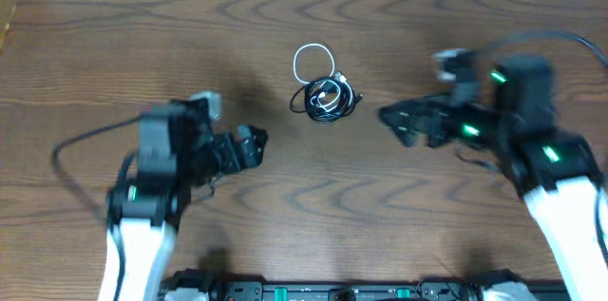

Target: Untangle cables

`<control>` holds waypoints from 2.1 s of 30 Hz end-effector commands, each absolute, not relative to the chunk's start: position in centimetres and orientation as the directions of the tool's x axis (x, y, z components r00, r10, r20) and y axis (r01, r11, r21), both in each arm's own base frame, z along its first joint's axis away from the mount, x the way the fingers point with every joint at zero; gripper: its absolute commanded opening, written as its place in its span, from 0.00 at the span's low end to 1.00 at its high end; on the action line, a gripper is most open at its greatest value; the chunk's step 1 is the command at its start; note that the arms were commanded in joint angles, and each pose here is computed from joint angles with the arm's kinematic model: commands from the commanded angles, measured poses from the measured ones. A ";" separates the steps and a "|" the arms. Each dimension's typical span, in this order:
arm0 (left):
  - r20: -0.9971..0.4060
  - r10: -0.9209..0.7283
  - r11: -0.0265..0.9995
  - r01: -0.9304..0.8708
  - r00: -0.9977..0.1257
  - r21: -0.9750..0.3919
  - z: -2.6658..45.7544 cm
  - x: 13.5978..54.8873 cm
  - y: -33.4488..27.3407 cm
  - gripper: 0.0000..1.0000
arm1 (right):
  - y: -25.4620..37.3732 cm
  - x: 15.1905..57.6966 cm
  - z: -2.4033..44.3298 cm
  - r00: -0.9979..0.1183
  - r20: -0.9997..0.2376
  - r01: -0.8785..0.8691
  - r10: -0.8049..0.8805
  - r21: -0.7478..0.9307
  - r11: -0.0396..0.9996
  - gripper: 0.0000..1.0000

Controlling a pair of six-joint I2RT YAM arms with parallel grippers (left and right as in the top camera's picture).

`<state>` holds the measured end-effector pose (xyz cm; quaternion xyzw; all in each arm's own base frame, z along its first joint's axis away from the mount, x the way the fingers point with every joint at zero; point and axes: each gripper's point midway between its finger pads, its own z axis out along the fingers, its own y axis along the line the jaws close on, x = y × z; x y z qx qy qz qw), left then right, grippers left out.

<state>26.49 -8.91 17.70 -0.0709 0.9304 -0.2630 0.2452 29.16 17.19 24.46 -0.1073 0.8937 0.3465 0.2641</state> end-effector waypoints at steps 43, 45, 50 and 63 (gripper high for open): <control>-0.004 -0.222 0.746 -0.167 -0.975 -0.645 10.6 28.2 -12.4 0.98 | 23.7 44.0 4.1 -0.961 -0.245 -0.205 -0.131 0.304 0.930 0.44; -0.005 -0.221 0.746 -0.166 -0.975 -0.645 10.6 28.2 -12.4 0.98 | 24.1 43.8 3.0 -0.965 -0.224 -0.205 -0.137 0.316 0.926 0.41; -0.014 -0.222 0.746 -0.160 -0.975 -0.647 10.6 28.4 -12.4 0.98 | 24.5 43.5 2.0 -0.967 -0.207 -0.208 -0.145 0.323 0.923 0.40; -0.019 -0.221 0.746 -0.157 -0.975 -0.648 10.6 28.5 -12.4 0.98 | 24.7 43.4 0.5 -0.969 -0.194 -0.212 -0.156 0.312 0.926 0.09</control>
